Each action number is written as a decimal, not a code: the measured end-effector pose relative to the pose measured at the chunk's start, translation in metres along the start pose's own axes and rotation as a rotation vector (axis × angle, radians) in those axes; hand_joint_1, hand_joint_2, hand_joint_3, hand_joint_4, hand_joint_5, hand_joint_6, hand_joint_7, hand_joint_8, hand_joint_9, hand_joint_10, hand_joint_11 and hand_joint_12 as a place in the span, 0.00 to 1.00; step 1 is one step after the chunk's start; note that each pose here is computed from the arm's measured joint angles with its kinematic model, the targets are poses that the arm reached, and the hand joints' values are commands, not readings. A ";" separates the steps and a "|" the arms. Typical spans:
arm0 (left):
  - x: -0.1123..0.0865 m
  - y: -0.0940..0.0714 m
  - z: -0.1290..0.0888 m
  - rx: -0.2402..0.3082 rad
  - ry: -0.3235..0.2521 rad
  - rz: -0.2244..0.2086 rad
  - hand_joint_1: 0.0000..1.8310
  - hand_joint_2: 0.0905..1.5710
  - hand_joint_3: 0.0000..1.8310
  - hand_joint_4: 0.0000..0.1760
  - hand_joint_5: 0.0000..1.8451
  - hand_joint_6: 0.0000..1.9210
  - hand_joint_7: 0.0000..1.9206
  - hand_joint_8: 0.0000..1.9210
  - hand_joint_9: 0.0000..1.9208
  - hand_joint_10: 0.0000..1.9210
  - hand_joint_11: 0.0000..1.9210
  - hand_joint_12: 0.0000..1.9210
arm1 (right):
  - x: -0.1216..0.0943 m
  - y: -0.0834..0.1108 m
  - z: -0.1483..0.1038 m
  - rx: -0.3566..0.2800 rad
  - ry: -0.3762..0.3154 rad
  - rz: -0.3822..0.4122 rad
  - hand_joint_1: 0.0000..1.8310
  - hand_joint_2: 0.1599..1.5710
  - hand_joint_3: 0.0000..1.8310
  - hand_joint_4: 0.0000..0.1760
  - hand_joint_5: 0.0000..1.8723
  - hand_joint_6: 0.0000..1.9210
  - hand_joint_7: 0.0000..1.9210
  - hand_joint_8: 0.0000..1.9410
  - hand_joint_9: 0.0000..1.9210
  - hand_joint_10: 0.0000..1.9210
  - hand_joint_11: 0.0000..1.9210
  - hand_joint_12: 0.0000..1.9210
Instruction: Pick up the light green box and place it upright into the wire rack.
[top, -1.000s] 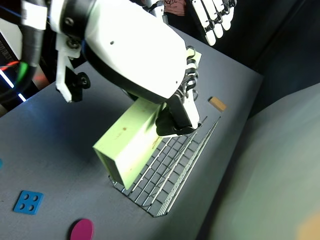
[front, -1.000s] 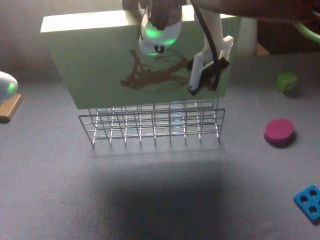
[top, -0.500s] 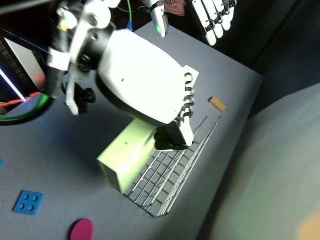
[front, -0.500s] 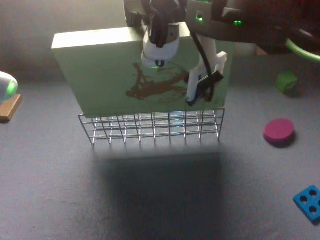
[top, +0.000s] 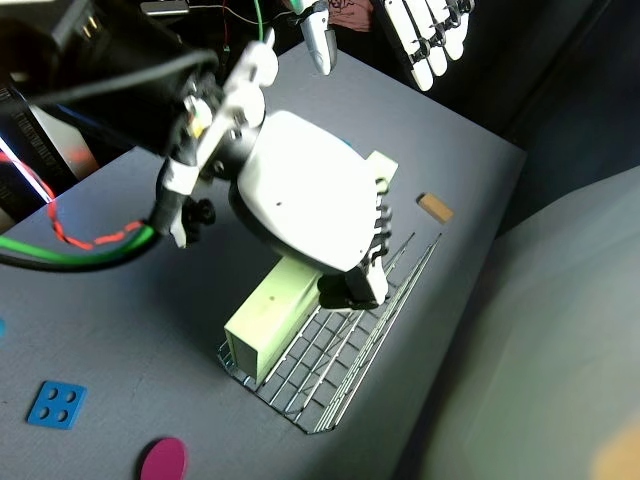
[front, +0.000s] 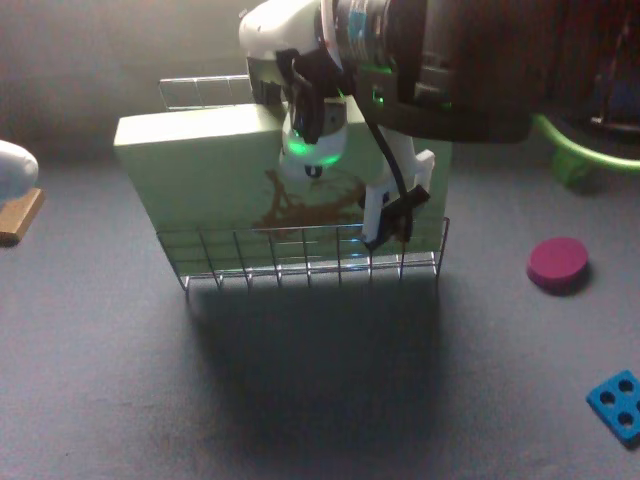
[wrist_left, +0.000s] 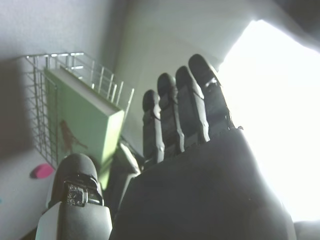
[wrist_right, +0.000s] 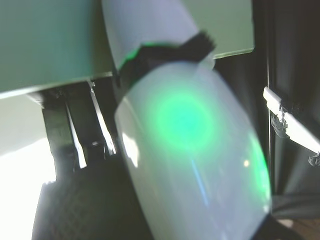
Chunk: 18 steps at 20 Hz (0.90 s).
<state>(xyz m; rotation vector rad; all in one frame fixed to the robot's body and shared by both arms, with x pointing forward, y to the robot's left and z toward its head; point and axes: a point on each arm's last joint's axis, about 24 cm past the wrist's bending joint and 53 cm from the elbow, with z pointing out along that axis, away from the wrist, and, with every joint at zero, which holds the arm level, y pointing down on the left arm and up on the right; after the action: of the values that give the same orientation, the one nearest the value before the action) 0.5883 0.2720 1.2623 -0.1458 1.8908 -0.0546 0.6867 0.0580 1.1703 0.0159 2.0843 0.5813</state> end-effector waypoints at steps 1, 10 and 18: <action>0.000 -0.001 0.000 0.003 0.001 -0.003 0.03 0.76 0.00 0.07 0.15 0.00 0.16 0.00 0.10 0.00 0.00 0.36 | 0.001 -0.002 0.001 0.004 0.001 0.003 0.67 0.71 0.00 0.00 0.45 0.53 0.50 0.64 0.40 0.64 0.32 0.85; -0.002 -0.016 0.000 0.042 -0.007 0.007 0.03 0.75 0.00 0.06 0.15 0.00 0.15 0.00 0.10 0.00 0.00 0.38 | 0.012 -0.007 0.007 0.011 0.000 -0.014 0.67 0.71 0.00 0.00 0.46 0.52 0.50 0.63 0.41 0.65 0.33 0.85; -0.003 -0.019 0.000 0.053 -0.012 0.009 0.03 0.75 0.00 0.06 0.15 0.00 0.15 0.00 0.10 0.00 0.00 0.37 | 0.013 -0.008 0.008 0.013 0.000 -0.017 0.68 0.71 0.00 0.00 0.45 0.53 0.51 0.63 0.41 0.64 0.33 0.85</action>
<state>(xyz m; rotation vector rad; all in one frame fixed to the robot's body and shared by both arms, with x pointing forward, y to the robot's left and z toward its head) 0.5903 0.2539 1.2675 -0.1014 1.8765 -0.0973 0.6874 0.0567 1.1532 0.0059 2.0866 0.5581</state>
